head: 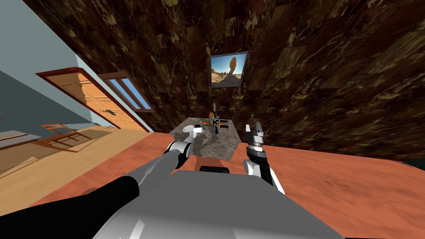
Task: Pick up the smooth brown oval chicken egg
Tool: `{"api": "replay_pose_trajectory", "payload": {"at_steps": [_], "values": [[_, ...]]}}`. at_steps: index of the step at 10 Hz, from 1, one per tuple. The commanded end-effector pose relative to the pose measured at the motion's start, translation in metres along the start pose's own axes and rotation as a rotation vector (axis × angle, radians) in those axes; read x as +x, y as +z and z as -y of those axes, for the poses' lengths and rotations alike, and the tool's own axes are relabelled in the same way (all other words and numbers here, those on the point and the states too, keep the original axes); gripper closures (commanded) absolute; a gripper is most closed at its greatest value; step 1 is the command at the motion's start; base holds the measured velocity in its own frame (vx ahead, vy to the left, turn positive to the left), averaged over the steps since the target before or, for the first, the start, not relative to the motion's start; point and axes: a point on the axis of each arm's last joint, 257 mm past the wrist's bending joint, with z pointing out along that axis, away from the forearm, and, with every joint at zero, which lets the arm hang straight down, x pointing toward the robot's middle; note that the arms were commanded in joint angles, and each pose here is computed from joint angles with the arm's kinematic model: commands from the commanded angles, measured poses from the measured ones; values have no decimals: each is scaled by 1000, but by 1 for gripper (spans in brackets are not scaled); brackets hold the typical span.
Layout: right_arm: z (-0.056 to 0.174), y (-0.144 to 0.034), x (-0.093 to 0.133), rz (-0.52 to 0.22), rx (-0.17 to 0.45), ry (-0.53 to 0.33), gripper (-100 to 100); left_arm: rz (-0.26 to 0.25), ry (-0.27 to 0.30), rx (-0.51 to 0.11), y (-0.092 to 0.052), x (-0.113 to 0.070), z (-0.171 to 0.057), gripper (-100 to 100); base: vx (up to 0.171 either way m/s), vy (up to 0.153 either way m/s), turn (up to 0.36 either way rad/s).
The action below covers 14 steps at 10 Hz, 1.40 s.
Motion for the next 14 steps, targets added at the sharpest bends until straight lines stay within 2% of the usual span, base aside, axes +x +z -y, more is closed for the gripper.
{"api": "replay_pose_trajectory", "payload": {"at_steps": [1,2,4,6,7,8,9,10,11,13,14], "values": [[0,0,0,0,0,0,0,-19,-5,17,-2,3,6,100,37,-1,21],[0,0,0,0,0,0,0,16,-23,-29,-3,-18,-13,100,54,-6,-96],[0,0,0,0,0,0,0,19,-30,-21,-4,-29,-16,100,43,-6,-52],[0,0,0,0,0,0,0,-17,-25,19,-10,-13,3,100,-5,-1,5],[0,0,0,0,0,0,0,18,-44,-21,-12,-36,-16,100,48,-7,-157],[0,0,0,0,0,0,0,13,-49,-3,-16,-43,-14,100,58,-13,-78],[0,0,0,0,0,0,0,-10,-44,21,-20,-31,-2,100,24,-10,20],[0,0,0,0,0,0,0,31,-63,-26,-21,-55,-23,100,49,-4,-130],[0,0,0,0,0,0,0,32,-67,-17,-25,-62,-23,100,64,0,-76],[0,0,0,0,0,0,0,-6,-60,32,-34,-48,-2,100,15,-6,13],[0,0,0,0,0,0,0,37,-79,-12,-37,-72,-23,100,45,-21,-126]]}}
